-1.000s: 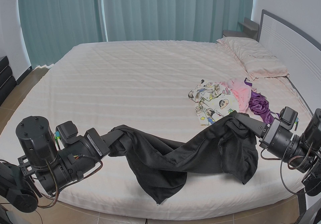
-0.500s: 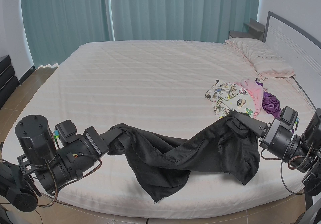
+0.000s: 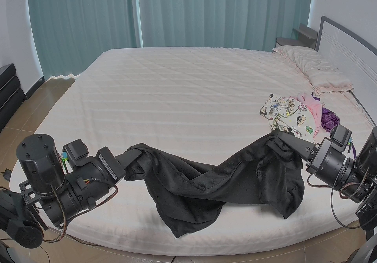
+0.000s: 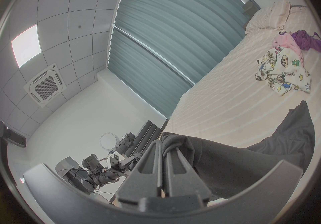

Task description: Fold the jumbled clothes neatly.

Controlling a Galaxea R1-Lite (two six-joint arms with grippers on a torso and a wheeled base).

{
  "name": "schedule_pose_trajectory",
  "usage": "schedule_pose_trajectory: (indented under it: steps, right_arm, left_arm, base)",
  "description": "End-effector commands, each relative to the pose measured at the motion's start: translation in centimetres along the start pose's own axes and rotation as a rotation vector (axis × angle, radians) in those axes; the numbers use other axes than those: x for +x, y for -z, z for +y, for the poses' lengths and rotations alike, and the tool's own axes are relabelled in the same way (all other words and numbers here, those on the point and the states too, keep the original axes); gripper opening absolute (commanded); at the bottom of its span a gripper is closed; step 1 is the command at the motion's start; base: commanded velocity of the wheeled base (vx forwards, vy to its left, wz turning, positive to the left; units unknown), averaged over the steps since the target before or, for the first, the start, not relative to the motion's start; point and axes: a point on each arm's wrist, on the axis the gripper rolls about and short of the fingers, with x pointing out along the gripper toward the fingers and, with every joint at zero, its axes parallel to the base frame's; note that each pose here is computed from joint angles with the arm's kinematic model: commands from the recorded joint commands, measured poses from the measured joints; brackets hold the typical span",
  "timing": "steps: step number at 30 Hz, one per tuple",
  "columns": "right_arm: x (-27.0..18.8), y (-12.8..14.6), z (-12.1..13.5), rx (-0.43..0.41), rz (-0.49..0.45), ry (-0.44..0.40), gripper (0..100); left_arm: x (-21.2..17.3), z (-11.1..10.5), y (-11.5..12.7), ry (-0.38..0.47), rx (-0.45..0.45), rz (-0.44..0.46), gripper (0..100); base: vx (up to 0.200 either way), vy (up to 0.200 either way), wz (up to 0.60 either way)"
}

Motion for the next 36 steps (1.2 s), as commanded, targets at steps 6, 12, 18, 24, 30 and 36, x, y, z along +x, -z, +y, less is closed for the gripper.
schedule_pose_trajectory:
  steps: [6, 12, 18, 24, 30, 36]
  right_arm:
    - [-0.1, 0.1, 0.0, -0.001, 0.002, 0.003, 0]
    - [-1.0, 0.1, 0.3, -0.010, 0.005, -0.015, 0]
    - [-1.0, 0.1, 0.3, -0.010, 0.010, -0.020, 0]
    - [-1.5, -0.1, 0.7, -0.016, 0.001, -0.038, 0]
    - [-3.0, -0.1, 2.2, -0.040, 0.023, -0.134, 0]
    - [-5.6, -1.6, 4.7, -0.082, -0.038, -0.284, 0]
  left_arm:
    - [0.1, 0.1, 0.1, -0.001, -0.001, 0.014, 0]
    - [0.1, 0.2, 0.3, -0.002, -0.002, 0.022, 0]
    - [0.0, 0.2, 0.5, -0.001, 0.000, 0.031, 0]
    - [-0.2, 0.0, 0.5, 0.009, 0.000, 0.029, 0]
    - [-0.4, -0.5, 1.1, 0.032, 0.009, 0.055, 0]
    - [-2.1, -1.8, 0.1, 0.103, 0.004, 0.005, 0]
  base:
    - [0.000, 0.200, 0.00]
    - [0.000, 0.067, 0.00]
    - [-0.133, 0.000, 0.00]
    - [-0.200, 0.000, 0.00]
    - [-0.200, 0.000, 0.00]
    - [-0.200, 0.000, 0.00]
